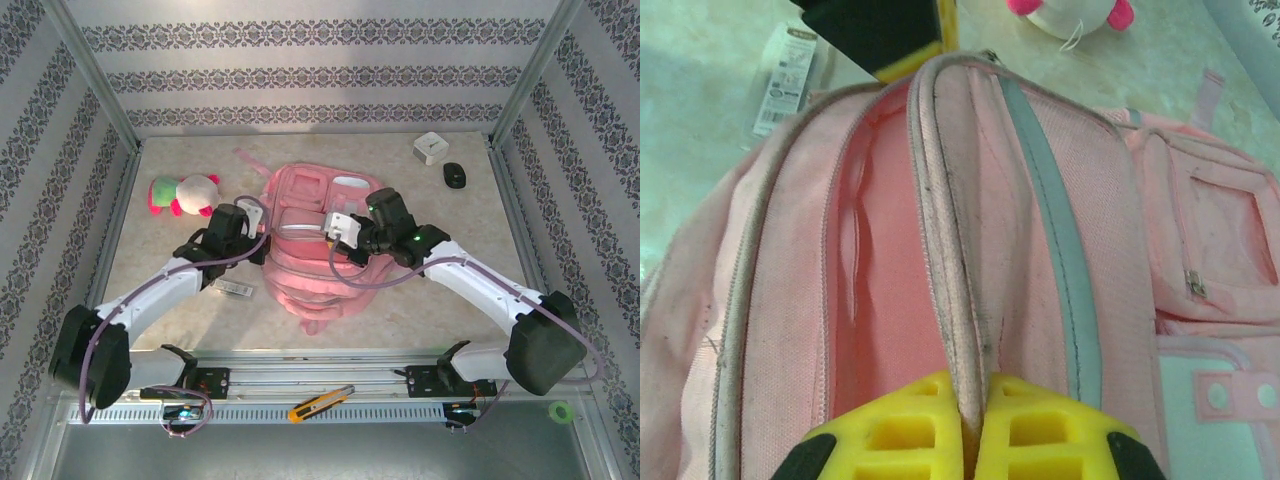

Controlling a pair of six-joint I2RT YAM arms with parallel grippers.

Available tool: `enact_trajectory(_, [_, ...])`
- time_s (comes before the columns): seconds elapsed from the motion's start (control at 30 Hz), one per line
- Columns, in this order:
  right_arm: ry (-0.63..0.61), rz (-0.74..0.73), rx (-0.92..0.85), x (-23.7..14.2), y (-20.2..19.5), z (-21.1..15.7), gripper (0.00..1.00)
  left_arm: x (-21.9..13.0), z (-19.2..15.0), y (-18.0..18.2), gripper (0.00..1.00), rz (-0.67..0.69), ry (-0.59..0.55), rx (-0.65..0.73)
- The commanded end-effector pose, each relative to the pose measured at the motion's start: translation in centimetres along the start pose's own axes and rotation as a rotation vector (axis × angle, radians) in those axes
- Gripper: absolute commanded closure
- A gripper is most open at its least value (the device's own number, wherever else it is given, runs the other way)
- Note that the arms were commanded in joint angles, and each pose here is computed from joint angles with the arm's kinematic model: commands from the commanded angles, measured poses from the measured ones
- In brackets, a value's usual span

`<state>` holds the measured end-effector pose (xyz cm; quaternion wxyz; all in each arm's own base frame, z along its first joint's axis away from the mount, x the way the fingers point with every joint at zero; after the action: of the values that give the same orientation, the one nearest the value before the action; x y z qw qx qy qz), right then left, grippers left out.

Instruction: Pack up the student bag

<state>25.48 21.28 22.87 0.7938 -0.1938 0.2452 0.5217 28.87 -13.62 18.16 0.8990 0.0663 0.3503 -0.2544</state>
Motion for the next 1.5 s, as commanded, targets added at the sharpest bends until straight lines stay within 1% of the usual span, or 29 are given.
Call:
enact_trajectory(0.0, [-0.113,0.104,-0.014,-2.2,0.5,0.9,1.00,0.6,2.1,4.3,0.96,0.195,-0.060,0.010])
enact_trajectory(0.07, [-0.119,0.088,0.021,-2.1,-0.4,0.9,1.00,1.4,3.0,4.5,0.93,0.187,-0.063,0.010])
enact_trajectory(0.17, [-0.132,0.079,0.064,-2.1,-1.4,1.0,1.00,1.6,4.0,4.5,0.85,0.172,-0.061,-0.006])
enact_trajectory(0.23, [-0.159,0.097,0.089,-2.1,-1.8,1.2,1.00,1.4,4.1,4.6,0.80,0.175,-0.060,-0.016])
enact_trajectory(0.27, [-0.169,0.100,0.100,-2.1,-1.9,1.3,1.00,1.2,3.9,4.7,0.74,0.182,-0.048,-0.035])
enact_trajectory(0.33, [-0.170,0.084,0.125,-2.1,-2.3,1.5,1.00,0.3,3.3,5.1,0.58,0.200,-0.011,-0.117])
enact_trajectory(0.4, [-0.165,0.085,0.140,-2.0,-2.3,1.5,1.00,-1.0,2.0,5.2,0.51,0.218,0.051,-0.261])
enact_trajectory(0.53, [-0.173,0.084,0.155,-2.0,-2.2,1.4,1.00,-3.7,-1.8,4.7,0.46,0.290,0.159,-0.552])
enact_trajectory(0.6, [-0.175,0.086,0.166,-1.9,-2.2,1.4,1.00,-4.9,-3.6,4.6,0.44,0.337,0.170,-0.696])
enact_trajectory(0.7, [-0.182,0.095,0.172,-1.8,-1.9,1.5,1.00,-6.2,-5.6,4.5,0.41,0.407,0.203,-0.865])
enact_trajectory(0.77, [-0.180,0.104,0.168,-1.6,-1.7,1.5,1.00,-6.6,-7.0,4.5,0.41,0.469,0.260,-0.967])
enact_trajectory(0.83, [-0.178,0.112,0.161,-1.3,-1.5,1.6,1.00,-6.7,-8.5,4.5,0.41,0.546,0.353,-1.082])
enact_trajectory(0.93, [-0.175,0.123,0.147,-0.9,-1.1,1.8,1.00,-6.4,-10.1,4.2,0.40,0.610,0.485,-1.189])
enact_trajectory(1.0, [-0.174,0.131,0.138,-0.7,-1.0,2.0,1.00,-6.0,-10.9,4.0,0.38,0.640,0.559,-1.233])
enact_trajectory(1.1, [-0.172,0.139,0.125,-0.4,-0.8,2.3,1.00,-5.0,-11.6,3.8,0.32,0.639,0.607,-1.282])
enact_trajectory(1.13, [-0.173,0.142,0.120,-0.3,-0.7,2.4,1.00,-4.4,-11.8,3.8,0.29,0.623,0.607,-1.297])
enact_trajectory(1.23, [-0.172,0.149,0.111,-0.1,-0.4,2.5,1.00,-3.5,-11.7,3.7,0.26,0.594,0.602,-1.325])
enact_trajectory(1.33, [-0.168,0.153,0.109,0.1,-0.3,2.5,1.00,-2.8,-11.6,3.8,0.25,0.587,0.596,-1.342])
enact_trajectory(1.47, [-0.161,0.159,0.107,0.3,-0.1,2.4,1.00,-1.8,-11.8,3.9,0.24,0.583,0.617,-1.352])
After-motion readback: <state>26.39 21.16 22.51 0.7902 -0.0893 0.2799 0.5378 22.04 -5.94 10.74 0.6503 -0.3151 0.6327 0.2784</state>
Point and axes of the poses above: each hand's point on the last joint's axis, 136 mm out from that joint toward the fingers, its own x axis out along the fingers, its own y axis along the line the jaws close on, z = x × y, the point moved 7 cm from there along -x, back along the fingers, and after that the axes turned 13 degrees about x, right-handed, at the moved point
